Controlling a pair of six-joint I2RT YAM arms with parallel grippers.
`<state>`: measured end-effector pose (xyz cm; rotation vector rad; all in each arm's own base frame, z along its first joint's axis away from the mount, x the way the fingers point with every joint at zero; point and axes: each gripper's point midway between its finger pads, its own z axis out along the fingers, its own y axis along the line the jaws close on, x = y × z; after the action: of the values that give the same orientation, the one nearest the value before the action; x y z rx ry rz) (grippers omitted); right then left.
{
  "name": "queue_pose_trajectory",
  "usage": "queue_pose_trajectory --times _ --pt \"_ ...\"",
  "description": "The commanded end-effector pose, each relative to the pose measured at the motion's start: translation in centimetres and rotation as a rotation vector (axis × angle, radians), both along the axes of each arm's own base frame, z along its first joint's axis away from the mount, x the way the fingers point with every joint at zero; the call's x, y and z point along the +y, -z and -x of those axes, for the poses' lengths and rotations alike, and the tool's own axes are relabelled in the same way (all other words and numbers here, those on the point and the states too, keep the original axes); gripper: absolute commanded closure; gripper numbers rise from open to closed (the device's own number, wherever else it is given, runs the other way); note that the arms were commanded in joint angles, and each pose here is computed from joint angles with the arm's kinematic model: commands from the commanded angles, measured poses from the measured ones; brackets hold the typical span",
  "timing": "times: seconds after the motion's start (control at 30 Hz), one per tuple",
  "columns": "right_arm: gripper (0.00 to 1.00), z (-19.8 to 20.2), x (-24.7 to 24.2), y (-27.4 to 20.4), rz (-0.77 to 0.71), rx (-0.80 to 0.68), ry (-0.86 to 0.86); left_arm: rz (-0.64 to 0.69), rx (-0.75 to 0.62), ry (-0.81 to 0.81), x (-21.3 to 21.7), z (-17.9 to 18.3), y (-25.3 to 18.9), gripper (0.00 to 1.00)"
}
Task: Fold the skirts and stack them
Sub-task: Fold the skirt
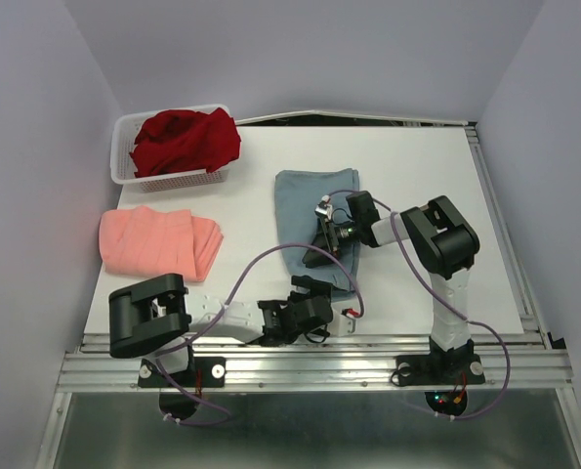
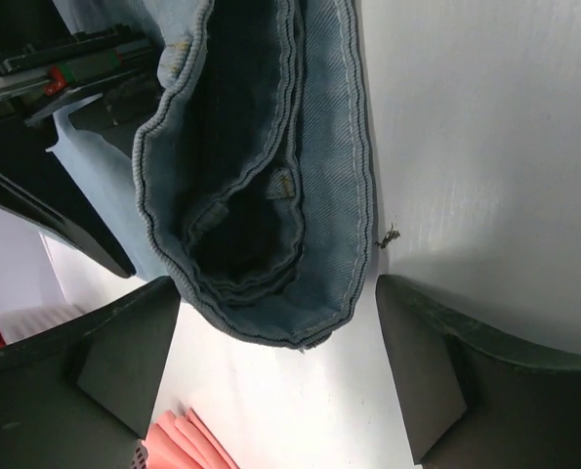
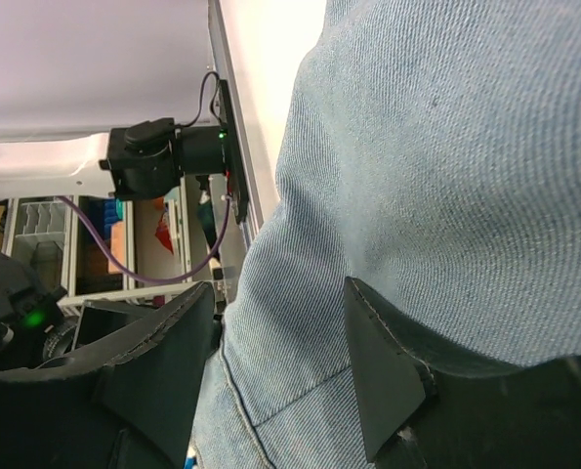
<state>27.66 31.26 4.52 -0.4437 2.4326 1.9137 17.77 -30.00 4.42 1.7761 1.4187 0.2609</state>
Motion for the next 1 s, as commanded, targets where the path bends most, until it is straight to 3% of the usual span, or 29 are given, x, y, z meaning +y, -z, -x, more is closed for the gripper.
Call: queue_pose_trajectory --times 0.0,0.1,0.13,0.17,0.3,0.37,0.4,0.43,0.47,0.63,0.83,0.97 --pt "0.38 0.0 0.0 2.3 0.045 -0.028 0.021 0.021 -0.017 0.029 -1.1 0.7 0.2 0.09" --pt "0.38 0.0 0.0 2.2 0.042 -0.031 0.019 0.011 -0.033 0.018 -1.0 0.4 0.9 0.25" --pt "0.38 0.0 0.0 2.2 0.043 -0.032 0.02 -0.005 -0.045 0.012 -0.6 0.3 1.2 0.41" --pt "0.38 0.0 0.0 2.0 0.041 -0.036 0.02 -0.013 -0.054 0.007 -0.4 0.2 1.3 0.48" --pt "0.38 0.1 0.0 1.7 0.036 -0.034 0.017 -0.004 -0.094 -0.016 0.0 -0.4 1.1 0.57" --pt "0.38 0.3 0.0 1.5 0.032 -0.031 0.014 0.009 -0.098 -0.015 0.1 -0.4 0.6 0.68" --pt "0.37 0.1 0.0 1.0 0.027 -0.044 0.015 0.011 -0.091 -0.011 0.1 -0.3 0.5 0.75" --pt "0.37 0.0 0.1 0.8 0.023 -0.053 0.013 0.026 -0.078 -0.008 -0.2 -0.1 0.2 0.93" --pt "0.34 -0.5 -0.1 0.3 0.015 -0.075 0.018 0.032 -0.069 -0.007 -0.3 0.0 0.0 1.0" --pt "0.29 -4.8 0.3 -4.1 0.016 -0.294 -0.003 0.075 0.052 0.061 -1.1 2.0 -1.6 1.0" --pt "0.23 -9.7 0.1 -7.8 0.061 -0.418 0.011 0.105 0.179 0.096 -1.8 4.0 -3.1 1.0" --pt "0.21 -12.0 0.2 -7.0 0.089 -0.447 0.031 0.119 0.24 0.111 -2.3 5.0 -4.5 1.0"
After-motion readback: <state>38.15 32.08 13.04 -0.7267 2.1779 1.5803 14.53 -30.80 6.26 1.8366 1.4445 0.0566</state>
